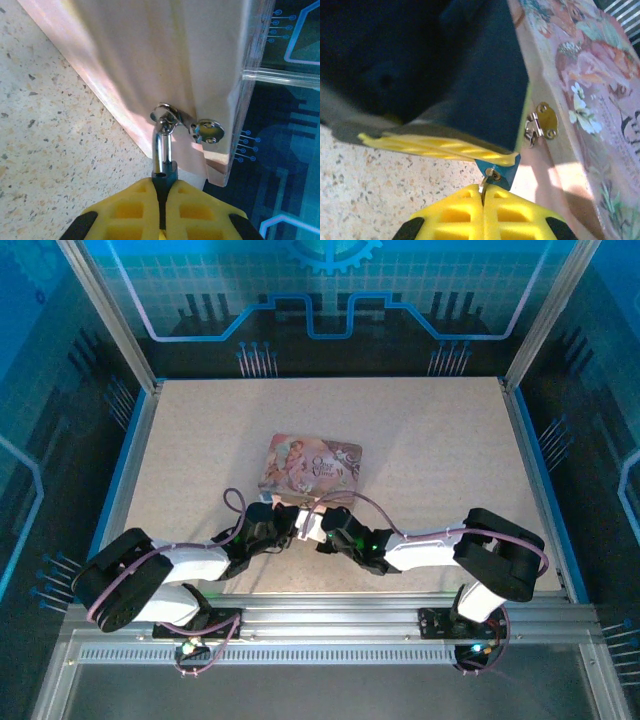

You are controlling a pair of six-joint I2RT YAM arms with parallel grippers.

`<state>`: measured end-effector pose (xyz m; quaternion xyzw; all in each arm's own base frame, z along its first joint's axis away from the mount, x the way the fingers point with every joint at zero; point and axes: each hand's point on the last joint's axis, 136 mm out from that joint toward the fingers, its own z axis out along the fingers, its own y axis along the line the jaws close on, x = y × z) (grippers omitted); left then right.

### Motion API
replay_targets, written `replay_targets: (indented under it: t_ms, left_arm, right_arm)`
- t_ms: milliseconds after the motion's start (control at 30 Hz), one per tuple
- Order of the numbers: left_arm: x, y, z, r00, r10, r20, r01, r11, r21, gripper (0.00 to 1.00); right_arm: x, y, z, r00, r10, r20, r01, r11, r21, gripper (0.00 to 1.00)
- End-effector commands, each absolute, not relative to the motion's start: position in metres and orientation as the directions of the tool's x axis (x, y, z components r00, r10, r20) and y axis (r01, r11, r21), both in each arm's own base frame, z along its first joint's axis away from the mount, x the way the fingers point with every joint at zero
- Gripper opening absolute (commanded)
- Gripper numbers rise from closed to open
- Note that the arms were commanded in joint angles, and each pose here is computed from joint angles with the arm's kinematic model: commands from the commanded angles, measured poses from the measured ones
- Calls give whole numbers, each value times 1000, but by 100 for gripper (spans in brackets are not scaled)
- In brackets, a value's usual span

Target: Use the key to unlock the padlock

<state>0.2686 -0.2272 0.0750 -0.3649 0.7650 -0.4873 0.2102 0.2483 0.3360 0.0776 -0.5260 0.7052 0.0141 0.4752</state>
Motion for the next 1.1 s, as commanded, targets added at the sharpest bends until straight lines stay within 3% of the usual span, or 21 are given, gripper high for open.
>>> replay_targets:
  t_ms: [0,300,600,900,1067]
  left_arm:
    - [273,-249,105,-694,-720,22,-258,220,-941,1]
    - [272,-249,101,-695,-719,14,-259,232,-938,1]
    - [272,-251,95,-699,-715,9,-262,244,-934,0]
    - [272,-252,92,-700,-714,4,-262,252,-932,0]
    - [272,-251,91,-700,-714,-11,-257,266,-929,11]
  right_arm:
    - [254,355,106,-136,-559,-818,-739,607,-291,0]
    - [250,359,102,-363,-351,-863,-714,700,16,0]
    - [246,354,90,-567,-151,-810,-626,717,305,0]
    - [244,351,84,-641,-85,-762,-572,716,401,0]
    - [245,345,73,-659,-88,-747,-545,741,393,0]
